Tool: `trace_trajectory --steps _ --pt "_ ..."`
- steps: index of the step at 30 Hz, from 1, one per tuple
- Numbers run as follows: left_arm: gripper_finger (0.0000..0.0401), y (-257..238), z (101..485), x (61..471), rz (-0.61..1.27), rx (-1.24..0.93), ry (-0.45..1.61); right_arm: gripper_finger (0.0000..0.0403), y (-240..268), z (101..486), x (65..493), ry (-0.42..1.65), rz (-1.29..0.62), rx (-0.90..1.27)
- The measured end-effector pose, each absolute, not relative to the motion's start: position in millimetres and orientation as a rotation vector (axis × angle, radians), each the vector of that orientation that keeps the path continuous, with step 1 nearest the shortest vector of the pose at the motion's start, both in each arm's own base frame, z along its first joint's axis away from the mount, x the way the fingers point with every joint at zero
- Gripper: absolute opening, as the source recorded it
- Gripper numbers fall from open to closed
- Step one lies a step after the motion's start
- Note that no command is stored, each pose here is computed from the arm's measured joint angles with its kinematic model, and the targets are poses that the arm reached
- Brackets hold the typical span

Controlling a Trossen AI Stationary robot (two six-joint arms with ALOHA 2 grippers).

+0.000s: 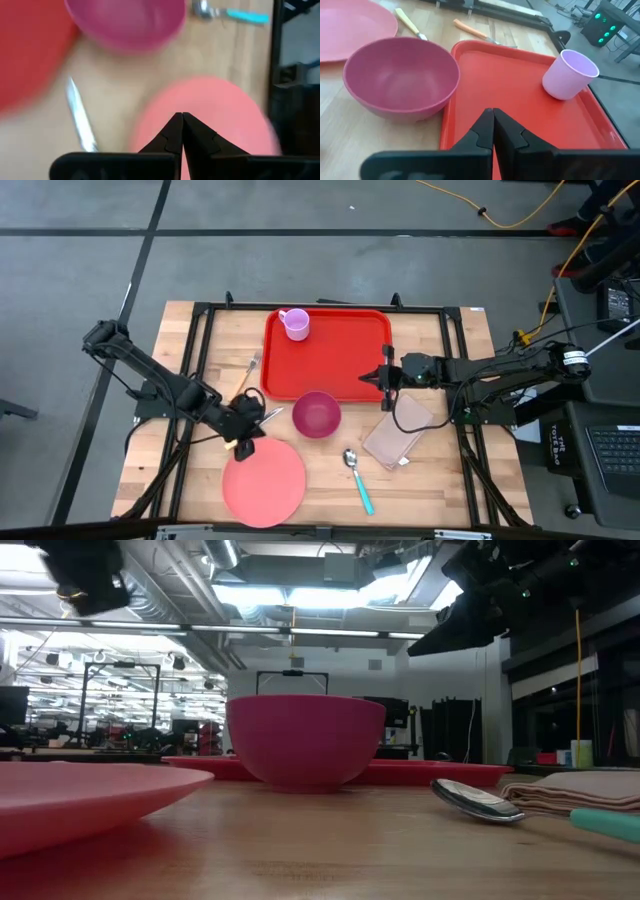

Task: Set up tray
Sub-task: Put the pink plate on the red tray

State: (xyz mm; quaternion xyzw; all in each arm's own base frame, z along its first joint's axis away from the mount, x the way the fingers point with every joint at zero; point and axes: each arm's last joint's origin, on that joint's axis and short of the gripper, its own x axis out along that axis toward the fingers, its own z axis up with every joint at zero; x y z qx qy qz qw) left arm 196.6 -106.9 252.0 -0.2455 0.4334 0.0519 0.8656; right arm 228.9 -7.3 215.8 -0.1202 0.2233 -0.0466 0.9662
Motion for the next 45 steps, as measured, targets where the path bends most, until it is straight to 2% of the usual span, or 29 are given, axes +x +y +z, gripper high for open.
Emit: trace_trajectory --steps 4,7,15,21,29,37,45 --pt "0.0001 -108.9 252.9 193.7 0.161 -0.736 1.01 0.0007 -7.4 216.9 229.4 0.442 -0.085 -0.294" --pt "0.0003 -108.4 251.4 191.5 0.214 -0.816 1.042 0.0007 -7.4 217.5 229.7 0.436 -0.086 -0.294" --pt "0.0001 -100.8 243.6 179.3 0.348 -0.754 1.148 0.0007 -7.4 217.4 229.7 0.436 -0.087 -0.291" --pt "0.0012 -100.0 243.0 178.1 0.363 -0.752 1.159 0.0007 -7.4 217.4 229.7 0.436 -0.087 -0.291" --pt "0.0065 -98.9 241.8 178.7 0.412 -0.773 1.117 0.0007 -7.4 216.8 229.4 0.443 -0.085 -0.294" --pt "0.0129 -103.0 225.4 170.4 0.524 -0.991 1.209 0.0007 -7.4 216.9 229.4 0.443 -0.084 -0.298" --pt "0.0154 -116.0 216.6 169.4 0.452 -1.031 1.149 0.0007 -7.4 216.9 229.4 0.444 -0.081 -0.314"
